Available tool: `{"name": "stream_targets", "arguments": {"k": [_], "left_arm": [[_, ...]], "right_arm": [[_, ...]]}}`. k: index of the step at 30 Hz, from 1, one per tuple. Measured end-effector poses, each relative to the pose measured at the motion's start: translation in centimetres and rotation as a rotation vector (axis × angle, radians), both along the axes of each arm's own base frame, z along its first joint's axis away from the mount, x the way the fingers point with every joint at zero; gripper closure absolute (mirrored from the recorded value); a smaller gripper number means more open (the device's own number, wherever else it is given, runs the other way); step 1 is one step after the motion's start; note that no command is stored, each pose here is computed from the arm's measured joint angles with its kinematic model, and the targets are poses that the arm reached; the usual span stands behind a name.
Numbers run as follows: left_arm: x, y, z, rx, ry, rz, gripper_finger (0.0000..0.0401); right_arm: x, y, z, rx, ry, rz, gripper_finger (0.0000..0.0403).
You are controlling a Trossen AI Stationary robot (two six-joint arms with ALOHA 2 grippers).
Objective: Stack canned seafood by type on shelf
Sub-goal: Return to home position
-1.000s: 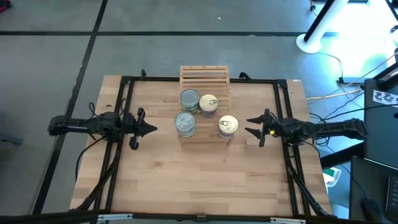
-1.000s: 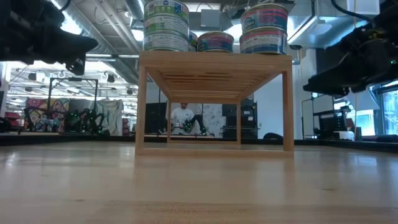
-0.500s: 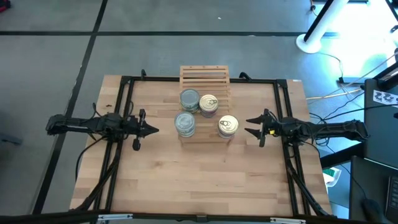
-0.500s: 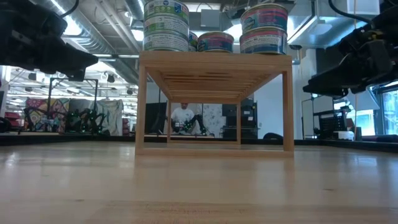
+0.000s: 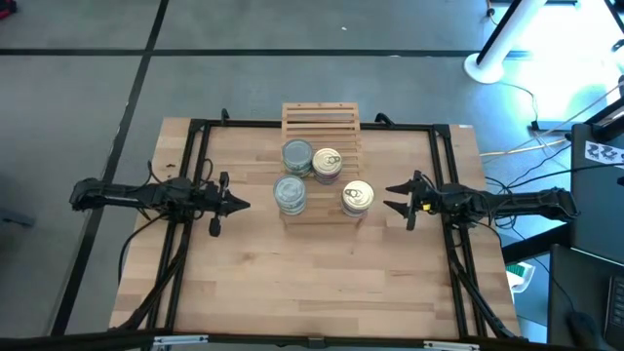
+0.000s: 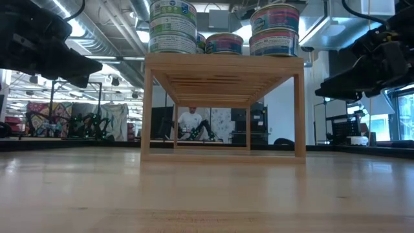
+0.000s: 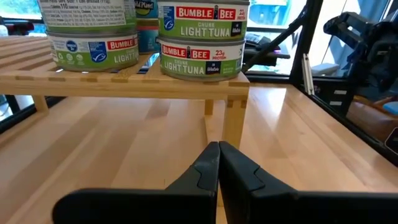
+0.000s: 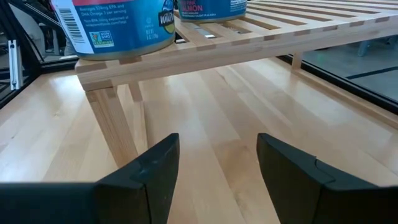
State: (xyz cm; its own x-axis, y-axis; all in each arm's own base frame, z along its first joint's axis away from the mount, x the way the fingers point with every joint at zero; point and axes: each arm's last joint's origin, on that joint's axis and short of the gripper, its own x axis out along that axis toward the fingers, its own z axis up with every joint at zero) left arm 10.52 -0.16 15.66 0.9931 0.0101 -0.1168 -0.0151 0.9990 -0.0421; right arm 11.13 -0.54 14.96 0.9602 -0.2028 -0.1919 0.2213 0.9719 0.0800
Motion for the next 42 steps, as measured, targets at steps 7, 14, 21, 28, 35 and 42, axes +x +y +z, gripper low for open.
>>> {"name": "stream_targets", "arguments": {"k": [7, 14, 21, 28, 35, 42], "left_arm": [[0.0, 0.0, 0.0, -0.081, -0.001, 0.009, 0.0396], [0.0, 0.0, 0.0, -0.083, -0.001, 0.01, 0.0396], [0.0, 0.0, 0.0, -0.084, -0.001, 0.01, 0.0396], [0.0, 0.0, 0.0, -0.084, -0.001, 0.01, 0.0396], [0.0, 0.0, 0.0, -0.084, -0.001, 0.01, 0.0396], [0.0, 0.0, 0.0, -0.084, -0.001, 0.01, 0.0396]], "right_arm": [[0.0, 0.0, 0.0, 0.0, 0.0, 0.0, 0.0187], [0.0, -0.01, 0.01, 0.001, -0.001, -0.002, 0.0187], [0.0, -0.01, 0.02, 0.002, -0.002, -0.004, 0.0187], [0.0, -0.01, 0.02, 0.002, -0.003, -0.004, 0.0187], [0.0, -0.01, 0.02, 0.002, -0.003, -0.004, 0.0187], [0.0, -0.01, 0.03, 0.002, -0.003, -0.004, 0.0187]]}}
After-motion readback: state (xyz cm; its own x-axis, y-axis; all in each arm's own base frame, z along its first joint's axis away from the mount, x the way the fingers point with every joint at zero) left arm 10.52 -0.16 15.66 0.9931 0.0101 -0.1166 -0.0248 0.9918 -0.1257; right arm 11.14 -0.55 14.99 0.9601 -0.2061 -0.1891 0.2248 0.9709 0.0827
